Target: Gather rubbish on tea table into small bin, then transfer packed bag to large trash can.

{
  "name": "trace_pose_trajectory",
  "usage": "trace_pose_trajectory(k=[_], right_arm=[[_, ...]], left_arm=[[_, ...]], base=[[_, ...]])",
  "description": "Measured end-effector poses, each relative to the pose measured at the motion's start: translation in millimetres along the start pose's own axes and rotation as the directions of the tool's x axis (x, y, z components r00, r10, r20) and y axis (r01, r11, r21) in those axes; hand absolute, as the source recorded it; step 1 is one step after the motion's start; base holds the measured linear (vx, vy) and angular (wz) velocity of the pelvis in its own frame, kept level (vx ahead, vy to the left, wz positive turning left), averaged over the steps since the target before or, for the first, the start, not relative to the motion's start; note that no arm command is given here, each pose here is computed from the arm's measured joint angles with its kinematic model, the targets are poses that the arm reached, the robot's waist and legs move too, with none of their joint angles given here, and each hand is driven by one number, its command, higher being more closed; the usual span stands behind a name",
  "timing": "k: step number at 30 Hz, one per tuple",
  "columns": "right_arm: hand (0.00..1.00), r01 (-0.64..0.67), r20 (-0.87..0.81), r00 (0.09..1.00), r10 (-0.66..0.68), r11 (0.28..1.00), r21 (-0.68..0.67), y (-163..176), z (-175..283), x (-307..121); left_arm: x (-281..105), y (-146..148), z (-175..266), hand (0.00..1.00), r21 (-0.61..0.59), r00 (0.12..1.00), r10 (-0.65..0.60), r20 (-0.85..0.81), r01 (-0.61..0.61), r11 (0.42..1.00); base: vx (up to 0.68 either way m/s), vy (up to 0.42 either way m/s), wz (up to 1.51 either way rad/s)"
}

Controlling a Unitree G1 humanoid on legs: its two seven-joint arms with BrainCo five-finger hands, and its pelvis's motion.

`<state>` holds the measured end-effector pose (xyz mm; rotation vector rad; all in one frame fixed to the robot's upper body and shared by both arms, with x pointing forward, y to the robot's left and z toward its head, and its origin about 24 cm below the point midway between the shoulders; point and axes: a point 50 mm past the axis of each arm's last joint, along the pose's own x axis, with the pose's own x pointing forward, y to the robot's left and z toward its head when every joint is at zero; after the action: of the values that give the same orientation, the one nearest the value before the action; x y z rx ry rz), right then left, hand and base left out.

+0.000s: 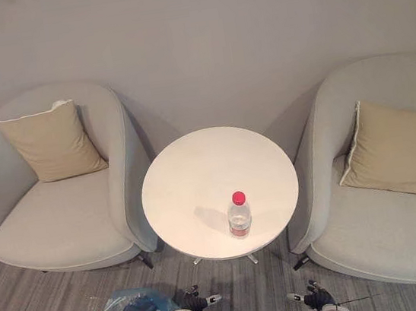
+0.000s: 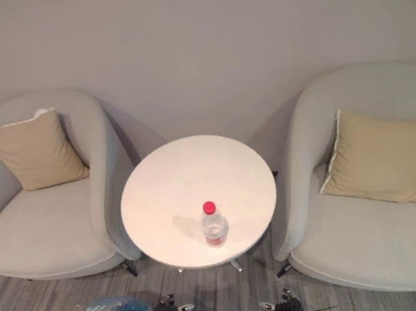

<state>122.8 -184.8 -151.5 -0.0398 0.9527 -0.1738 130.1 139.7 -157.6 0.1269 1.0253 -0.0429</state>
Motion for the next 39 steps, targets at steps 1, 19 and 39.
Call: trace_pose_trajectory(k=[1, 19, 39], right_arm=[[0.00, -0.008, 0.048, 0.999, 0.011, 0.999, -0.051, 3.2, 7.9, -0.6], [0.00, 0.101, 0.563, 0.815, 0.134, 0.925, -0.366, 16.8, 106.2, -29.9], [0.00, 0.214, 0.745, 0.663, 0.069, 0.936, -0.278, 26.5, 171.2, -36.8]], left_arm=[[0.5, 2.8, 1.5, 0.00, 0.013, 1.000, 0.010, 0.005, -0.010, 1.000], [-2.5, 36.2, -5.4, 0.00, 0.110, 0.994, 0.106, 0.021, -0.108, 0.988], [-2.8, 36.8, -0.8, 0.00, 0.115, 0.991, 0.123, 0.060, -0.129, 0.985]], base=[[-0.03, 0.017, 0.08], [-0.04, 0.014, 0.09], [0.00, -0.007, 0.13]])
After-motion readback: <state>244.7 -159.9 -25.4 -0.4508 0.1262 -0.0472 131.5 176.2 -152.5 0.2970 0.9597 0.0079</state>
